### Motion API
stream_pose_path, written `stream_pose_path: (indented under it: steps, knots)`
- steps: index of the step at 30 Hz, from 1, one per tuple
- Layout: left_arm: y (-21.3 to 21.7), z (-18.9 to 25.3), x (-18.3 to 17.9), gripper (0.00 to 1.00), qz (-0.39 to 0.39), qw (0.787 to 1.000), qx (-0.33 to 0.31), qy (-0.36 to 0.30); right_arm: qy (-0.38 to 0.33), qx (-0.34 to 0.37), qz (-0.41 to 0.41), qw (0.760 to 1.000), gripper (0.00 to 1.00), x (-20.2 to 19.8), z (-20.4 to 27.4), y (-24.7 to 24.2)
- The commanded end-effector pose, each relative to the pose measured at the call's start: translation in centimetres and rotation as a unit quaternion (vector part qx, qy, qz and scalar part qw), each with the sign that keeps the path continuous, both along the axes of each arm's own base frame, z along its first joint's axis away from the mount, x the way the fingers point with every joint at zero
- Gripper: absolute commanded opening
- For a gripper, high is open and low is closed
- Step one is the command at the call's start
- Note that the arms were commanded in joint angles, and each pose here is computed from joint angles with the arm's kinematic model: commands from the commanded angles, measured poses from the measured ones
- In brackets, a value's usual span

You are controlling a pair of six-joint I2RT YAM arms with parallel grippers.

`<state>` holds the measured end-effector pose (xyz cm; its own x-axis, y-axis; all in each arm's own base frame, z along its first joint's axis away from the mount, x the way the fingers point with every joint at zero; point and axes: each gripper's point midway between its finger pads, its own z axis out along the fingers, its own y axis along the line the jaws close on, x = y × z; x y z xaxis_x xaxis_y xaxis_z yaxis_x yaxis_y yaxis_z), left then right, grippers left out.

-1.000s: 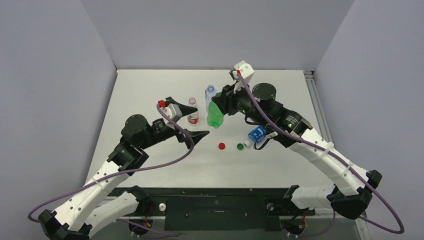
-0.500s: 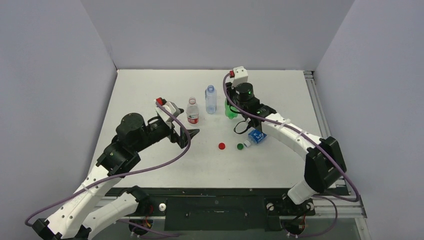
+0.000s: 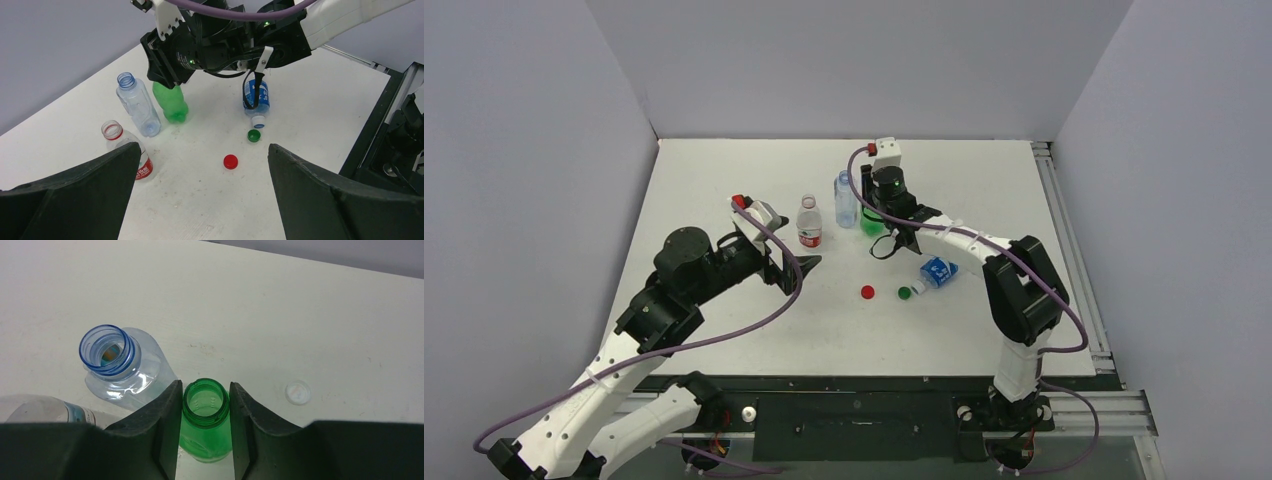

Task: Unscrew the bottle caps
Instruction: Place the plastic bottle at the center of the board.

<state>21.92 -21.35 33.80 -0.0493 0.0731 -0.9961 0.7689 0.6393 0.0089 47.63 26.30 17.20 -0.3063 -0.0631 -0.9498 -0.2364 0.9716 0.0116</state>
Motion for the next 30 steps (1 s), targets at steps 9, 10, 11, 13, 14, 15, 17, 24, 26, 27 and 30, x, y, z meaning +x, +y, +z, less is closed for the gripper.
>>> stream_pose_path:
  steps: [9,10,11,13,14,15,17,24,26,27,30]
  knots:
    - [0.2,2.1,-0.2,0.97,0.002,0.999,-0.028,-0.019,-0.021,0.020,-0.031,0.999,0.08,0.9,1.2,-0.3]
    - [0.2,2.1,-0.2,0.97,0.001,0.999,-0.029,-0.020,-0.020,0.020,-0.031,0.999,0.12,0.8,1.1,-0.4]
    - [0.2,2.2,-0.2,0.97,0.002,0.999,-0.030,-0.021,-0.018,0.019,-0.032,0.999,0.20,0.8,1.0,-0.4]
    - [0.2,2.3,-0.3,0.97,0.001,0.999,-0.031,-0.022,-0.015,0.019,-0.035,0.999,0.34,0.7,0.8,-0.5]
    - [0.2,2.4,-0.3,0.97,0.001,0.999,-0.032,-0.023,-0.014,0.019,-0.037,0.999,0.37,0.7,0.8,-0.6]
    - [0.2,2.4,-0.3,0.97,-0.001,0.999,-0.032,-0.024,-0.012,0.020,-0.039,0.999,0.43,0.7,0.7,-0.7]
    - [0.1,2.5,-0.4,0.97,-0.003,0.999,-0.033,-0.025,-0.013,0.023,-0.040,0.999,0.49,0.6,1.0,-0.8]
    - [0.0,2.6,-0.7,0.97,-0.006,0.999,-0.045,-0.015,-0.025,0.033,-0.051,0.998,0.62,0.1,3.1,-1.9]
    - [0.0,2.7,-0.7,0.96,-0.008,0.999,-0.047,-0.015,-0.030,0.037,-0.054,0.997,0.65,-0.1,4.0,-2.4]
    - [0.0,2.7,-0.7,0.97,-0.007,0.999,-0.047,-0.015,-0.030,0.038,-0.057,0.997,0.66,-0.1,4.2,-2.6]
    - [-0.2,2.7,-0.7,0.97,-0.010,0.999,-0.049,-0.014,-0.036,0.050,-0.074,0.995,0.74,-0.7,6.1,-3.7]
